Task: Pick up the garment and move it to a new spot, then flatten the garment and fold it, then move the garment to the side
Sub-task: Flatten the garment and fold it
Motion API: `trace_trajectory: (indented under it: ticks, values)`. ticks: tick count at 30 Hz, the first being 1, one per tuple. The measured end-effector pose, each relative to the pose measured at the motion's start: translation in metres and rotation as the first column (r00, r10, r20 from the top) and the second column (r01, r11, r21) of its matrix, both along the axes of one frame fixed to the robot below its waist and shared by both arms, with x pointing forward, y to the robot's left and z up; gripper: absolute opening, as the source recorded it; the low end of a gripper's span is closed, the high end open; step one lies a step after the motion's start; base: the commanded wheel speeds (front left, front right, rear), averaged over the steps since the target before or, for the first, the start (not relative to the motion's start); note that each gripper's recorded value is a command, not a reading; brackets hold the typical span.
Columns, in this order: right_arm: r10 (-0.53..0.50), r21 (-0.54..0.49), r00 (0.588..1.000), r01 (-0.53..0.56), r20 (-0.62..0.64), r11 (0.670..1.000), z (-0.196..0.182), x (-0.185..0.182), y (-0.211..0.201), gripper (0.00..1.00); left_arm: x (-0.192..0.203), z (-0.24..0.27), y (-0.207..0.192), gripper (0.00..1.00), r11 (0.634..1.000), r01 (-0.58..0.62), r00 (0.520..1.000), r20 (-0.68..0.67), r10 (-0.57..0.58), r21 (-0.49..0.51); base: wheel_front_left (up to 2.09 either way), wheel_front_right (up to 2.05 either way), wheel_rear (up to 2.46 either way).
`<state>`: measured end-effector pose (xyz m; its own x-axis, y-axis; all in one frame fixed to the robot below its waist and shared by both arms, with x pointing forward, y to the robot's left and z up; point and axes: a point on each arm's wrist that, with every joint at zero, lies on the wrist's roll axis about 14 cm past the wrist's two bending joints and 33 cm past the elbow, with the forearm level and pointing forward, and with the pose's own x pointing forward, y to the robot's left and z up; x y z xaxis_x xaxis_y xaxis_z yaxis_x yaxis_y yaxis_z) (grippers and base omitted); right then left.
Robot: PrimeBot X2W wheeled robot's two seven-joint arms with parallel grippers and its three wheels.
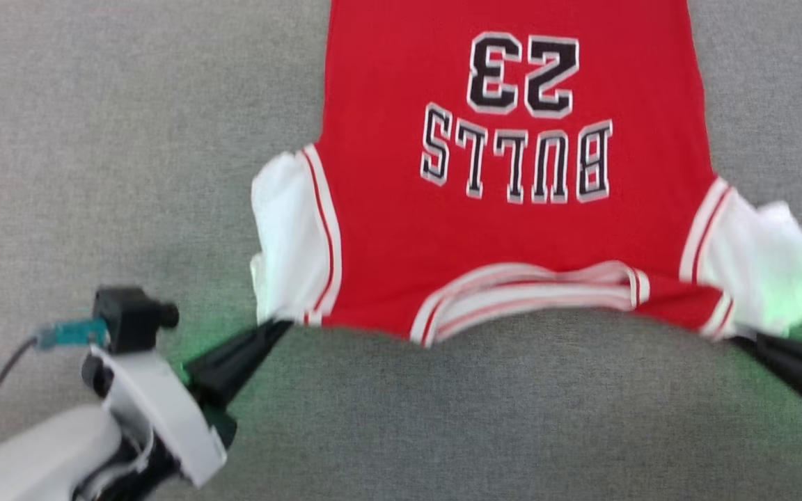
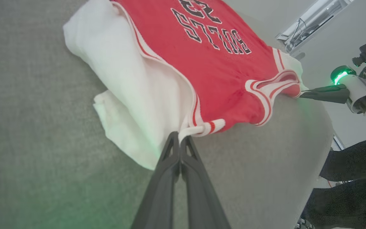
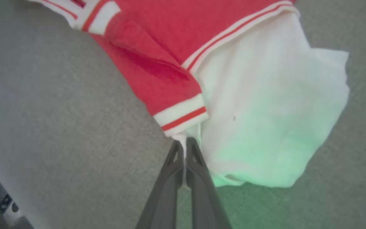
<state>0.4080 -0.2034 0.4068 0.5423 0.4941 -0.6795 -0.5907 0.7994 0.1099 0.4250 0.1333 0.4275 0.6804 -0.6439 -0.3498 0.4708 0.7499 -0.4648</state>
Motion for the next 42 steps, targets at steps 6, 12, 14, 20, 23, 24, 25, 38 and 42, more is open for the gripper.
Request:
trace_trajectory:
  ticks: [6,12,14,20,23,24,25,38,42]
  values:
    - [0.031,0.008,0.99,-0.03,-0.137,1.0,-0.014,-0.044,0.006,0.0,-0.047,-0.026,0.011,0.0,1.0,0.008,0.987,-0.161,-0.005,0.021,0.0,0.0,0.0]
    - [0.015,0.022,0.98,-0.011,-0.198,1.0,-0.019,-0.063,0.005,0.0,-0.071,-0.03,0.009,0.0,1.0,0.004,0.973,-0.232,0.0,0.014,0.0,0.0,0.0]
    - [0.016,0.013,0.981,-0.013,-0.192,1.0,-0.02,-0.062,0.004,0.0,-0.07,-0.027,0.007,0.0,1.0,0.0,0.974,-0.226,0.001,0.003,0.0,0.0,0.0]
    - [0.036,-0.035,0.984,-0.043,-0.173,0.998,-0.025,-0.06,0.007,0.0,-0.069,-0.03,-0.004,0.0,1.0,0.013,0.975,-0.223,-0.013,-0.005,0.0,0.0,0.0]
    - [0.053,-0.066,0.985,-0.065,-0.163,0.996,-0.028,-0.059,0.009,0.0,-0.067,-0.036,-0.012,0.0,1.0,0.025,0.972,-0.233,-0.026,-0.005,0.0,0.0,0.0]
    - [0.056,-0.072,0.985,-0.068,-0.162,0.995,-0.03,-0.059,0.011,0.0,-0.066,-0.039,-0.014,0.0,1.0,0.025,0.971,-0.236,-0.025,-0.006,0.0,0.0,0.0]
    - [0.061,-0.077,0.985,-0.074,-0.16,0.994,-0.032,-0.059,0.013,0.0,-0.064,-0.041,-0.016,0.0,1.0,0.03,0.97,-0.242,-0.03,-0.003,0.0,0.0,0.0]
    - [0.013,0.029,0.995,-0.01,-0.097,1.0,0.002,-0.049,0.025,1.0,-0.061,-0.058,-0.026,0.0,0.997,0.077,0.966,-0.248,-0.071,0.016,0.0,0.0,0.0]
    - [-0.001,0.028,0.999,0.002,-0.048,1.0,0.041,-0.031,0.009,1.0,-0.062,-0.054,-0.028,0.0,0.997,0.081,0.97,-0.232,-0.076,0.011,0.0,0.0,0.0]
